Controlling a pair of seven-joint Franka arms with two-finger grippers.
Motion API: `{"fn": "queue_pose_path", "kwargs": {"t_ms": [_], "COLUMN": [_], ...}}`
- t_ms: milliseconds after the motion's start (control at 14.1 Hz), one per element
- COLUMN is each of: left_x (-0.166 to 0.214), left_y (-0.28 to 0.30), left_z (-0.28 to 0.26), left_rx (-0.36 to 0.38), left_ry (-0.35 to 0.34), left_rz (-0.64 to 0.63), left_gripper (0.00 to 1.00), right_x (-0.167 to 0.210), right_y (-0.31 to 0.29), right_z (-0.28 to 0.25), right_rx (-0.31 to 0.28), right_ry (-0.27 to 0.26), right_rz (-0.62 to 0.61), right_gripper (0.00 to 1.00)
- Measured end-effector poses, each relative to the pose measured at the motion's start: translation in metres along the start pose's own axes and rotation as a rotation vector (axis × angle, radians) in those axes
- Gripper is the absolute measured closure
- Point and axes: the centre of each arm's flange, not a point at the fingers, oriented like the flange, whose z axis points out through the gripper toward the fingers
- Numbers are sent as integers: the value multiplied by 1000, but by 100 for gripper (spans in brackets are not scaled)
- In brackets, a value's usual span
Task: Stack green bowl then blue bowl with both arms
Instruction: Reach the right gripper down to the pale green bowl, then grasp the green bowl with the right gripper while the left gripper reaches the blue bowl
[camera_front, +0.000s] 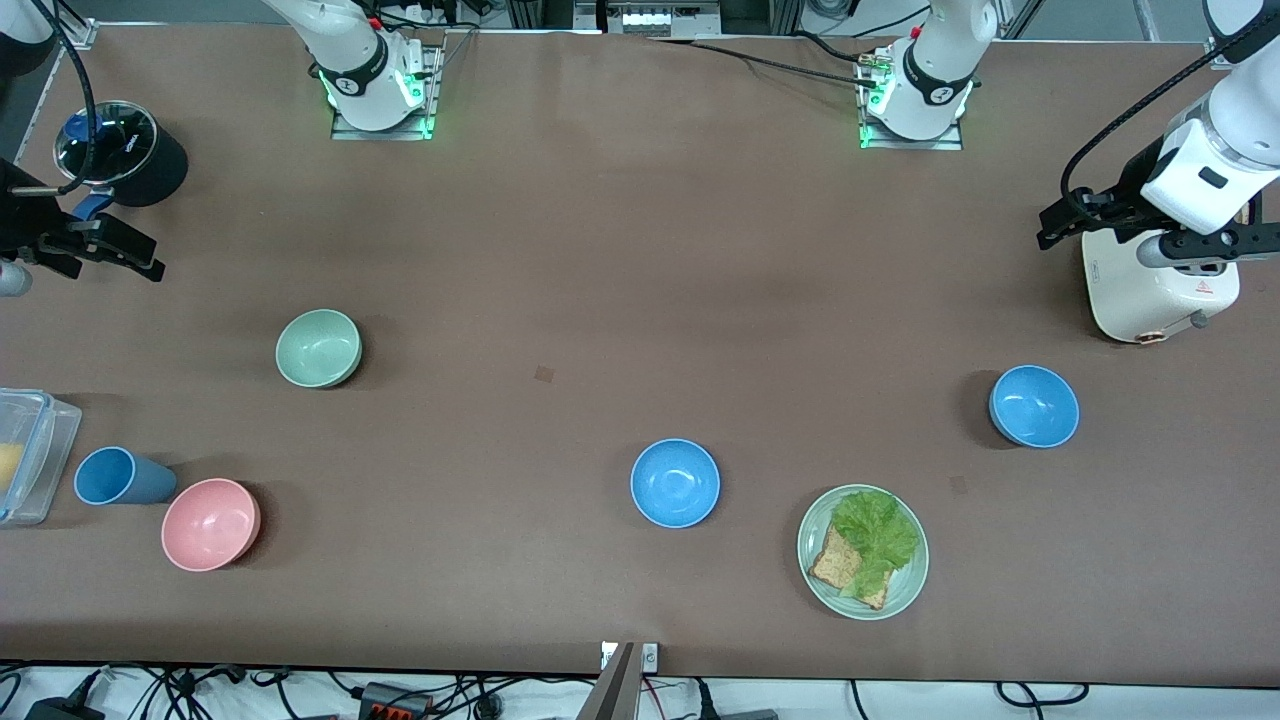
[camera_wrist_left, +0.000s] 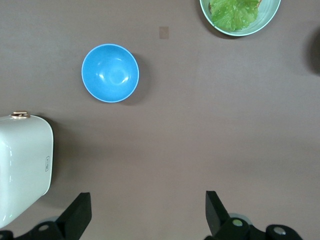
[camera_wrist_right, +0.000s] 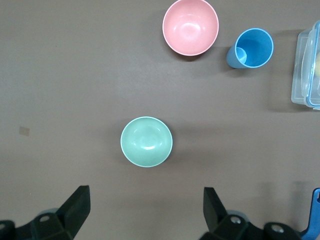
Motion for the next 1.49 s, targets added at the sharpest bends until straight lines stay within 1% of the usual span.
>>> {"fn": "queue_pose_path", "kwargs": {"t_ms": [426, 567, 638, 780, 993, 1206, 1348, 1489], "left_x": [4, 4, 4, 4, 4, 10, 25, 51], "left_y": [0, 0, 0, 0, 0, -2, -10, -32], "left_z": [1, 2, 2, 2, 3, 17, 41, 74], "left_rx": [-2, -3, -2, -2, -2, -5, -2, 28], "left_ry": [-3, -6, -6, -8, -10, -44, -65, -52], "left_rz": [1, 1, 1, 1, 1, 0, -7, -25], "left_gripper": [0, 0, 0, 0, 0, 0, 0, 0], "right_x": [0, 1, 3, 12, 32, 41, 39, 34], "right_y": [0, 3, 6, 14, 20, 26, 36, 47], "right_z": [0, 10, 23, 65, 149, 239, 293, 341], "right_rx": [-2, -4, -5, -8, -15, -24, -28, -33], "right_ry": [-1, -19, -43, -114, -212, -288, -310, -318], "right_rz": [0, 4, 9, 24, 34, 41, 55, 69], "right_gripper": [0, 0, 0, 0, 0, 0, 0, 0]}}
